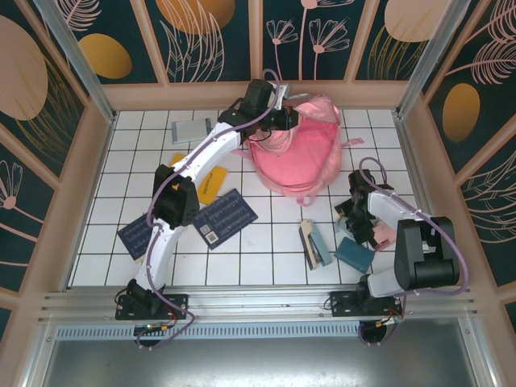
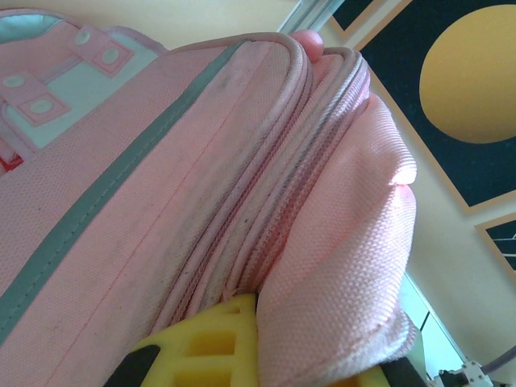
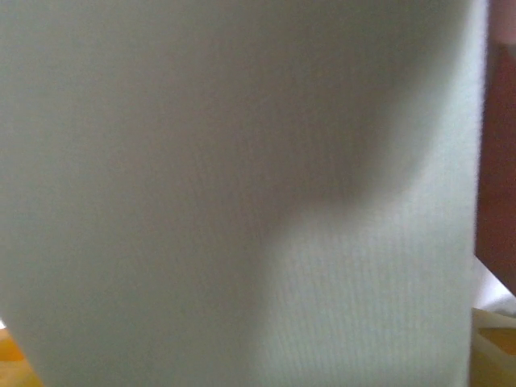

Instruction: Pack books, pencil case, and school supplies into a backpack

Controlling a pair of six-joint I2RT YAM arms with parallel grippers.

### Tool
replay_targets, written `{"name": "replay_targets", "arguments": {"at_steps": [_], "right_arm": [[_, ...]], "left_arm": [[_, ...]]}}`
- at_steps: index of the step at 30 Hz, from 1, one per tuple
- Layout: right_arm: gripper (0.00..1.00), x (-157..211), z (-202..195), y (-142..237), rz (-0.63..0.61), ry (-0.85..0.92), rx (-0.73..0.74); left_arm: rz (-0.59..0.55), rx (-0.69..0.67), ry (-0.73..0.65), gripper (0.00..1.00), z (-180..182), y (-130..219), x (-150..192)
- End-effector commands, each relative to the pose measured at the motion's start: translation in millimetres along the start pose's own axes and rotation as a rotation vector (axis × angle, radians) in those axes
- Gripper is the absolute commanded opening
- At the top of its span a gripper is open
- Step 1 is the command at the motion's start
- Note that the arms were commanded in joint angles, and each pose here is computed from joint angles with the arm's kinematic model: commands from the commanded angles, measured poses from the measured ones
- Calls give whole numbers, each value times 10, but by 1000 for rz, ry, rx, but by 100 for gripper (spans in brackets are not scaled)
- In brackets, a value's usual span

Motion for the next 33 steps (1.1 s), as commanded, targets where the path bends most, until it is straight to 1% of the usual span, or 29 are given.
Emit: {"name": "replay_targets", "arguments": {"at_steps": [1, 3, 5, 7, 9, 11, 13, 16, 19, 20, 23, 24, 26, 30, 31, 33], "right_arm": [[78, -53, 83, 62, -38, 33, -50], [71, -76, 133, 177, -62, 46, -84], [56, -78, 198, 319, -90, 93, -130], [56, -60, 266, 488, -137, 144, -150], [56, 20, 393, 703, -203, 245, -193], [56, 169, 539, 936, -265, 370, -251], [56, 319, 654, 1109, -283, 476, -327], [56, 558, 787, 1290, -219, 614, -477], [56, 790, 918, 1376, -87, 714, -667], [55, 844, 966, 1375, -47, 728, -710], [55, 949, 1160, 1286, 64, 746, -774], [54, 962, 1239, 1256, 83, 745, -784], [54, 933, 1453, 1177, 116, 725, -808], [52, 674, 1941, 961, 246, 590, -854], [52, 617, 2089, 927, 264, 569, -866], [52, 531, 2369, 897, 251, 553, -859]], "left_arm": [[-157, -52, -59, 0, 31, 259, -371], [-169, -64, -70, 0, 9, 317, -415], [-184, -86, -87, 0, -13, 389, -478], [-208, -116, -104, 0, -40, 477, -559], [-232, -135, -123, 0, -93, 578, -657], [-245, -156, -142, 0, -141, 674, -754], [-261, -175, -153, 0, -173, 747, -825], [-277, -190, -156, 0, -198, 805, -891], [-284, -179, -144, 0, -219, 810, -929], [-286, -167, -139, 0, -236, 816, -943], [-295, -118, -119, 0, -291, 835, -966], [-298, -101, -113, 0, -313, 844, -970], [-304, -53, -97, 0, -375, 866, -979], [-294, 43, -54, 0, -483, 896, -957], [-288, 73, -48, 0, -532, 906, -946], [-282, 104, -50, 0, -632, 933, -930]]}}
Point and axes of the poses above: each hand's point on the last joint's axis, 136 mm out from that joint toward the fingers, its own y axis back along the fingers, its own z axis along the line the jaws close on, x = y × z, the point moved 8 cm from there along y, back along the fingers, and after that the axes turned 13 degrees about -y, right-handed, at the moved point
